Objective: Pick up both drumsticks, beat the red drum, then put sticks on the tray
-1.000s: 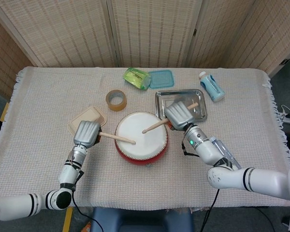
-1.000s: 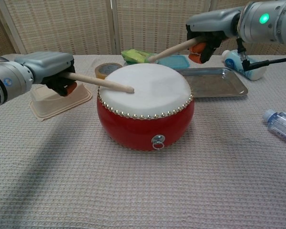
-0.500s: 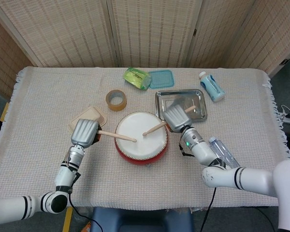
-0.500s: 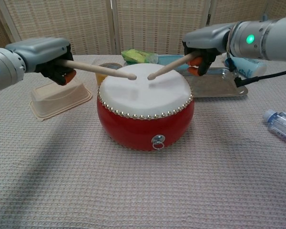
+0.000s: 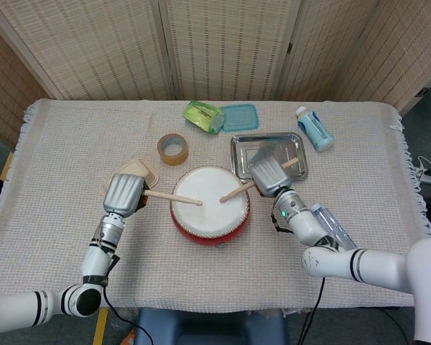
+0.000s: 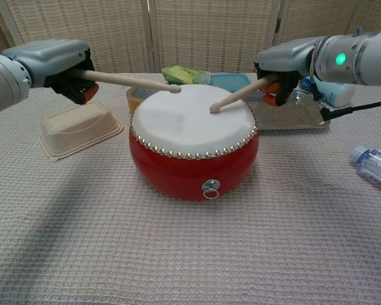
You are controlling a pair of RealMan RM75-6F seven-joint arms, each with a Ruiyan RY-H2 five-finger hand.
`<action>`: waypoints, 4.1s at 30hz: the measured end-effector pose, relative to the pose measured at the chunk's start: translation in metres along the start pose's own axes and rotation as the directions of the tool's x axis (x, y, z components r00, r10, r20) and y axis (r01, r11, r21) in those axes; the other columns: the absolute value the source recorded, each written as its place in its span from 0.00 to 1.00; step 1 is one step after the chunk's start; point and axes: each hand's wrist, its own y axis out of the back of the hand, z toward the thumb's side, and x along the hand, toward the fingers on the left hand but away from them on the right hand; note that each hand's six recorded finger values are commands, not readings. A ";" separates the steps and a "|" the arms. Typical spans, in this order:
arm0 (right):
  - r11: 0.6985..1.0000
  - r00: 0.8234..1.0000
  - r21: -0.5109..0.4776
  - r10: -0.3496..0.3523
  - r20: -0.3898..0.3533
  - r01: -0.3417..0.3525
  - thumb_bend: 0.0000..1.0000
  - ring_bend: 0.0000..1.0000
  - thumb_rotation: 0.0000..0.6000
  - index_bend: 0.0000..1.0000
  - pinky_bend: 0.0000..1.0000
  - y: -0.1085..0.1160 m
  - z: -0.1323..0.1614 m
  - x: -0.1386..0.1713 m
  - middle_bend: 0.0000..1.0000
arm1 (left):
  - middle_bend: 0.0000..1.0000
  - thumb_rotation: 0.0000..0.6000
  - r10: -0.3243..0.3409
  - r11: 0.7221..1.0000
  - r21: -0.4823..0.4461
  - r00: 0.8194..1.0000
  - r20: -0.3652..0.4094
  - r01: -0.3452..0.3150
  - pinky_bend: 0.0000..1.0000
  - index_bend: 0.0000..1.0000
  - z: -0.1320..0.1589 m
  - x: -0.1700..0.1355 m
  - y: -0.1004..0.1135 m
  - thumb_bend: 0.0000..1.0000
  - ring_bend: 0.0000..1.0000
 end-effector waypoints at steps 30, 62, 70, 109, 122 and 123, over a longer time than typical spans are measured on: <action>0.996 0.997 -0.060 -0.073 -0.025 0.072 0.49 1.00 1.00 1.00 1.00 0.018 0.003 0.011 1.00 | 1.00 1.00 -0.044 0.999 0.003 0.999 -0.024 0.044 1.00 1.00 0.005 0.002 -0.014 0.72 1.00; 0.995 0.997 -0.068 -0.079 -0.025 0.077 0.49 1.00 1.00 1.00 1.00 0.019 -0.002 0.018 1.00 | 1.00 1.00 -0.086 0.995 0.044 0.996 -0.040 0.087 1.00 1.00 0.006 0.005 -0.038 0.71 1.00; 1.000 1.000 -0.024 0.003 0.014 -0.002 0.49 1.00 1.00 1.00 1.00 -0.008 -0.003 0.000 1.00 | 1.00 1.00 0.004 1.000 0.009 1.000 -0.028 -0.004 1.00 1.00 0.000 -0.001 -0.004 0.71 1.00; 0.965 0.989 -0.247 -0.051 0.136 0.084 0.47 1.00 1.00 1.00 1.00 0.007 -0.084 0.001 1.00 | 1.00 1.00 0.080 0.990 -0.112 0.995 -0.055 -0.086 1.00 1.00 -0.041 -0.028 0.019 0.71 1.00; 0.971 0.982 -0.240 0.032 0.187 0.014 0.28 0.84 1.00 0.91 0.97 -0.028 -0.103 -0.059 0.94 | 1.00 1.00 0.062 0.985 -0.153 0.991 -0.119 -0.080 1.00 1.00 -0.064 -0.031 0.016 0.71 1.00; 0.970 0.981 -0.242 0.037 0.188 0.010 0.27 0.79 1.00 0.85 0.94 -0.029 -0.102 -0.063 0.90 | 1.00 1.00 0.062 0.985 -0.150 0.990 -0.124 -0.080 1.00 1.00 -0.066 -0.031 0.016 0.71 1.00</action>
